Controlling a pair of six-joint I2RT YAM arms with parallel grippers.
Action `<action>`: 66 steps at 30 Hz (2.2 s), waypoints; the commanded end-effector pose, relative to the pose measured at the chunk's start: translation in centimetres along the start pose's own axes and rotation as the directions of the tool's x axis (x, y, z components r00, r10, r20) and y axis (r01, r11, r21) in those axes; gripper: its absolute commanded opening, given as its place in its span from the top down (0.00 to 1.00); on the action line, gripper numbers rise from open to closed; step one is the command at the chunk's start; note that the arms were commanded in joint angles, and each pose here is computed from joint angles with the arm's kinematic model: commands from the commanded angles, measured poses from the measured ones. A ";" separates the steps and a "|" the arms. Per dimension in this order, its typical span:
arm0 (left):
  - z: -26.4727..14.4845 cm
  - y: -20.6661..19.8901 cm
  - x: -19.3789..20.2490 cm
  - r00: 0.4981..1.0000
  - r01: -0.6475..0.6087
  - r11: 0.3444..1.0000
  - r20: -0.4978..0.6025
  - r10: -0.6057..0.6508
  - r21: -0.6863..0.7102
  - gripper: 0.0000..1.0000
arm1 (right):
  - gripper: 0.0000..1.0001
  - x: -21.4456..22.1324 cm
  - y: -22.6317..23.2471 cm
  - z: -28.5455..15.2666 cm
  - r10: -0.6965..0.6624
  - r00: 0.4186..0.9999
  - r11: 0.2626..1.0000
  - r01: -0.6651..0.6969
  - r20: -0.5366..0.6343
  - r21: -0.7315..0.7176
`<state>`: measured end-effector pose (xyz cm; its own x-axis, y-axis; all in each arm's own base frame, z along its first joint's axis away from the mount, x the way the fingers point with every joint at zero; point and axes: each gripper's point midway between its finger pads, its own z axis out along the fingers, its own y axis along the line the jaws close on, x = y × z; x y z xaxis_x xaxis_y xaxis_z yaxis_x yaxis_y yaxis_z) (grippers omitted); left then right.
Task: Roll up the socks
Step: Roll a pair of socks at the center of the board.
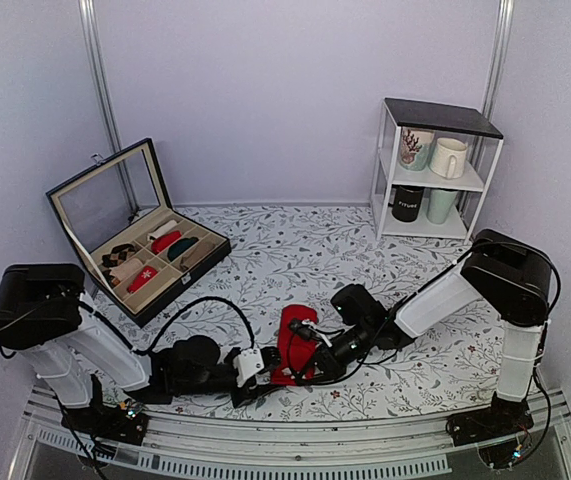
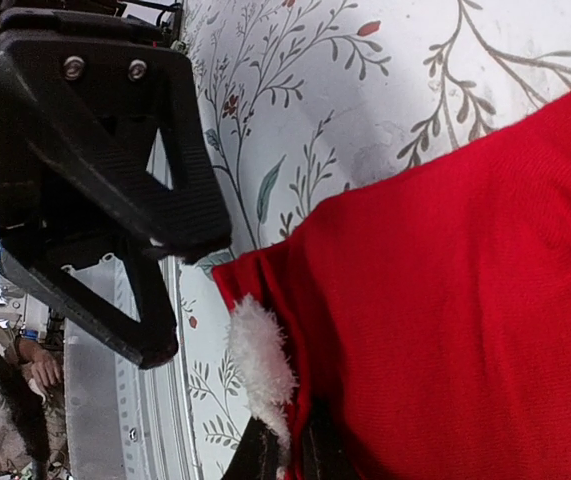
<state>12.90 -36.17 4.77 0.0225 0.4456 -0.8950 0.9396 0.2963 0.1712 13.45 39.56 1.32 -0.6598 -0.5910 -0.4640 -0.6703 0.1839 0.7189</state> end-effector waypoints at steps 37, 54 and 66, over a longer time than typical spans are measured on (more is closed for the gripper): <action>1.3 -2.2 8.3 0.862 0.438 0.888 -0.344 -0.372 0.138 1.00 | 0.59 -2.2 2.9 -5.1 -0.349 0.921 0.908 0.288 0.171 0.302; 1.0 -2.6 11.2 0.774 0.537 0.836 -0.460 -0.435 0.114 1.00 | 0.56 -0.6 3.1 -2.2 -0.747 0.661 0.537 0.667 -0.077 0.517; 0.9 -2.9 11.7 0.767 0.546 0.830 -0.469 -0.438 0.117 1.00 | 0.68 0.6 0.8 -1.0 -0.686 0.718 0.570 0.633 -0.121 0.524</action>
<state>13.29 -37.94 1.03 -0.4273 0.4110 -0.8053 0.9015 0.2615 -0.3449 12.67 38.33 3.00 0.0550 -0.6318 -0.7732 -0.9788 0.1190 -0.1668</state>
